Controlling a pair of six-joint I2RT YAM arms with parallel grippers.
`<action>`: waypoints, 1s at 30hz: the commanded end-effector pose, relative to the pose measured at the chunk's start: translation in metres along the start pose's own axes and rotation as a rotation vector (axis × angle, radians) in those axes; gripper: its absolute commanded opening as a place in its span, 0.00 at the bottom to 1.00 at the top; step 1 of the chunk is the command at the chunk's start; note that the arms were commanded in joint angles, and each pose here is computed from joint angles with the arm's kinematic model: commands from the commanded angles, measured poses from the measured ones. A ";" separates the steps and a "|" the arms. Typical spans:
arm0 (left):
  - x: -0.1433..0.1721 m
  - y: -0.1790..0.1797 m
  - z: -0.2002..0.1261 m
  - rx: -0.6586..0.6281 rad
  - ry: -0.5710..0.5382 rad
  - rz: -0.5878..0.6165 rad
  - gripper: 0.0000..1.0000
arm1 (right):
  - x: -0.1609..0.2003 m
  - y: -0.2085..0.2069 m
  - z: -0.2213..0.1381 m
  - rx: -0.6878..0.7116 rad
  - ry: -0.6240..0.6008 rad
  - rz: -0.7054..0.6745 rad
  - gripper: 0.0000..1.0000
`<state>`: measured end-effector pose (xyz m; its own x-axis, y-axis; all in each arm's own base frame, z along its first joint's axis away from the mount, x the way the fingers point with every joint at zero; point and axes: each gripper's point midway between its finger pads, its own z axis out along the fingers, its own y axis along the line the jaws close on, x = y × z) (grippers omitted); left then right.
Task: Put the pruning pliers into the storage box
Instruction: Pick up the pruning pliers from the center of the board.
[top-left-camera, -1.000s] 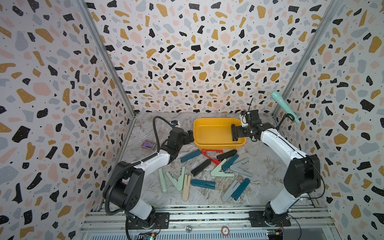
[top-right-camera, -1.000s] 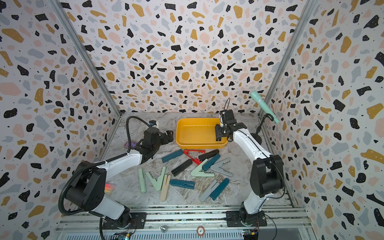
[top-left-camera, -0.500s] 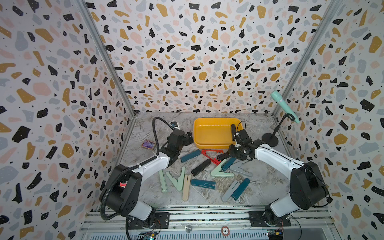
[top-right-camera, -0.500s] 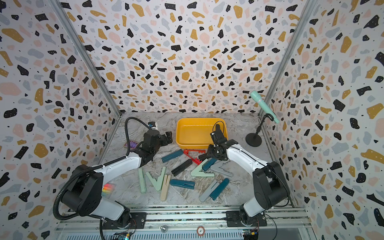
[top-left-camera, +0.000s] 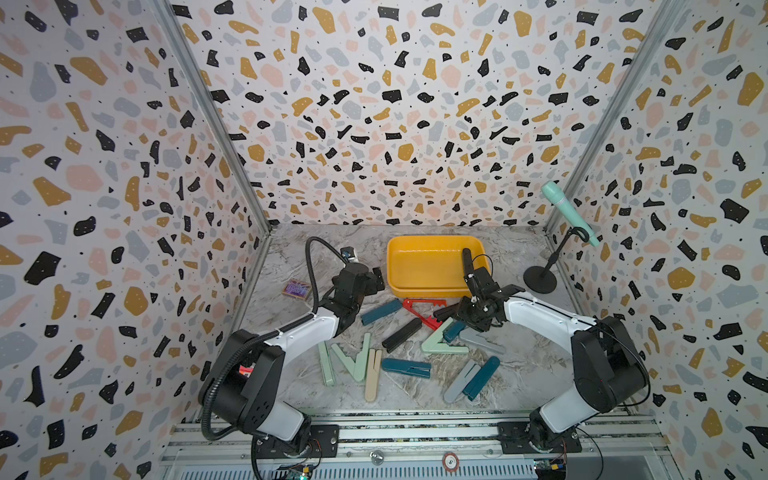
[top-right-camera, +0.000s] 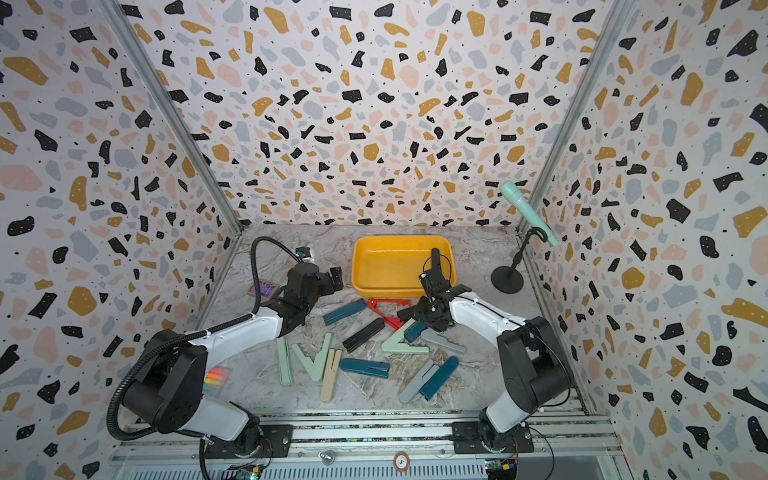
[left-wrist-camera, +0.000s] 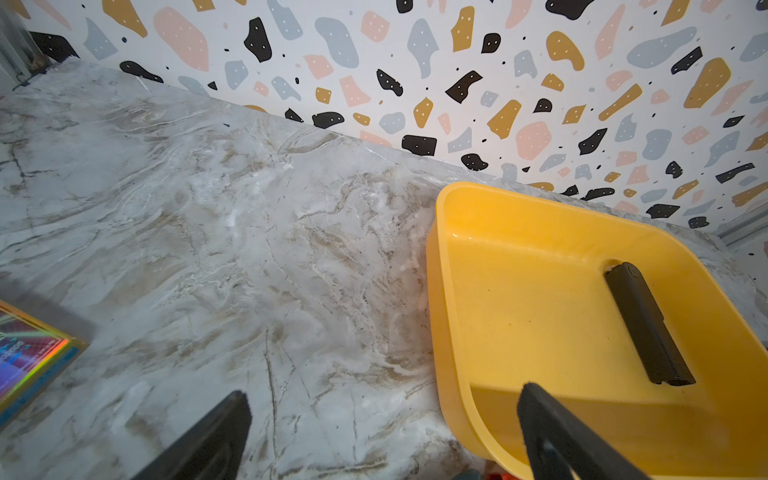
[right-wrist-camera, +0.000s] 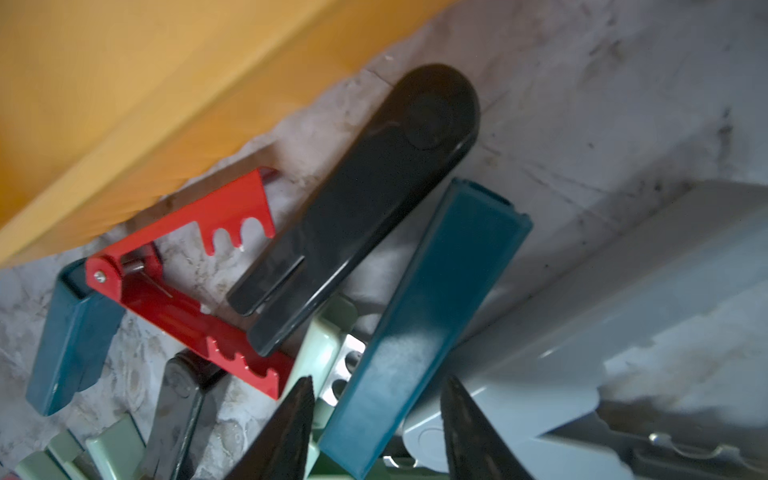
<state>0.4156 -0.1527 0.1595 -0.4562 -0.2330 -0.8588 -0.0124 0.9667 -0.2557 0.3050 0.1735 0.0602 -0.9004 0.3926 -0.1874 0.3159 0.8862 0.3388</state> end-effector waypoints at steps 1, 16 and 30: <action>-0.010 0.001 -0.006 -0.002 -0.049 0.009 1.00 | -0.001 -0.001 0.001 0.006 -0.007 0.029 0.51; -0.007 0.005 -0.006 -0.019 -0.046 0.016 0.99 | -0.014 -0.047 0.014 0.104 0.000 0.053 0.47; -0.010 0.010 -0.008 -0.046 -0.056 0.019 0.99 | -0.003 -0.027 0.029 0.048 0.068 0.021 0.46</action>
<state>0.4146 -0.1447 0.1561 -0.4466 -0.2178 -0.8678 -0.0408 0.9739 -0.2234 0.3105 0.1456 0.0255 -0.9028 0.4050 -0.1445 0.3542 0.8909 0.2841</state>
